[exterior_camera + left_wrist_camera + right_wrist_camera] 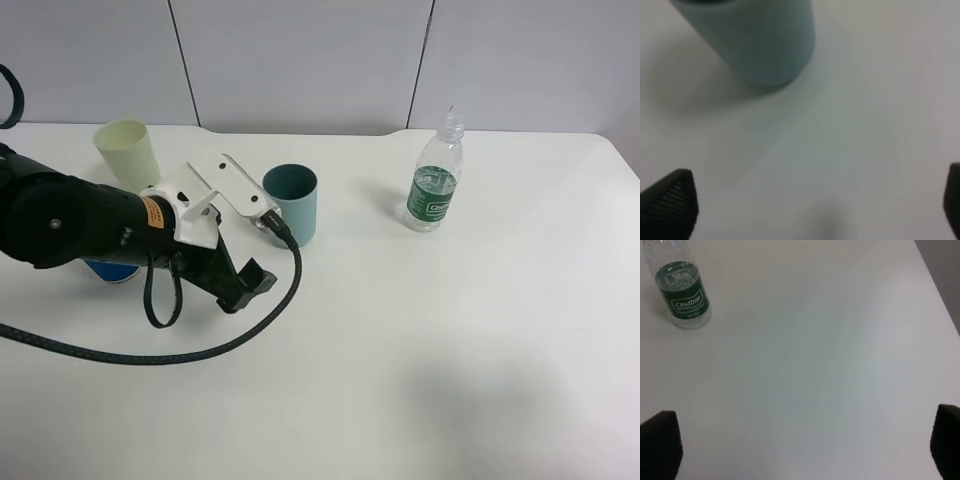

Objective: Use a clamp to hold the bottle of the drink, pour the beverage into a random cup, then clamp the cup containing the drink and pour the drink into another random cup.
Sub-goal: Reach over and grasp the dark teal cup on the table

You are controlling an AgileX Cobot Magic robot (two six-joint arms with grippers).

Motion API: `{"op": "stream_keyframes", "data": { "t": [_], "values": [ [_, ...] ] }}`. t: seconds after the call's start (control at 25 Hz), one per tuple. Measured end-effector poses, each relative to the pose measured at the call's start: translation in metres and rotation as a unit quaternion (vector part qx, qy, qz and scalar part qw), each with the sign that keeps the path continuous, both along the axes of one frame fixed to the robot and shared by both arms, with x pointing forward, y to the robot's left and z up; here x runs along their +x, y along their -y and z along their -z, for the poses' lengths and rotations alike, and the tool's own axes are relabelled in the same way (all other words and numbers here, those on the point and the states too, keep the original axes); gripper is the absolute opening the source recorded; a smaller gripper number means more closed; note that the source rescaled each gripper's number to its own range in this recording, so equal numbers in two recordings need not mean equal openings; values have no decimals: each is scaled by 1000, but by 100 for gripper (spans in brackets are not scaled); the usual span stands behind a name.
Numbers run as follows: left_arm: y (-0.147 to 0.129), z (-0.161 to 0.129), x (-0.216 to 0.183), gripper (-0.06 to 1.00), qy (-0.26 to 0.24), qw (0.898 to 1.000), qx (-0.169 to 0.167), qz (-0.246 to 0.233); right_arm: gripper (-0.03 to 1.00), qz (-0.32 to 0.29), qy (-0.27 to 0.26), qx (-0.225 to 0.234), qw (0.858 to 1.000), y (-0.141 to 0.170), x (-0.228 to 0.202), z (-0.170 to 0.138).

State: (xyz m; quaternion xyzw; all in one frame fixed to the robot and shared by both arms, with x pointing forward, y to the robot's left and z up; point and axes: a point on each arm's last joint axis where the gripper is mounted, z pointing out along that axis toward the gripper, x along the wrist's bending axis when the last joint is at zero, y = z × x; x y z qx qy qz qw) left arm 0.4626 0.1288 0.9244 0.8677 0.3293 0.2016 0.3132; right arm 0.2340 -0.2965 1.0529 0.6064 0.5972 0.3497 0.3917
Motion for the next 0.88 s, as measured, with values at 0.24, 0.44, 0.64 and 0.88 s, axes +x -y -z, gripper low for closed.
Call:
{"op": "stream_keyframes", "data": {
  "t": [0.24, 0.44, 0.64, 0.88],
  "values": [
    [5, 15, 10, 100, 28, 999, -13, -9, 100, 0, 0, 0, 1000, 0, 0, 0],
    [8, 25, 16, 100, 46, 999, -22, -15, 100, 0, 0, 0, 1000, 0, 0, 0],
    [11, 35, 20, 100, 62, 997, -30, -17, 100, 0, 0, 0, 1000, 0, 0, 0],
    [14, 47, 25, 100, 75, 995, -60, -32, 100, 0, 0, 0, 1000, 0, 0, 0]
  ]
}}
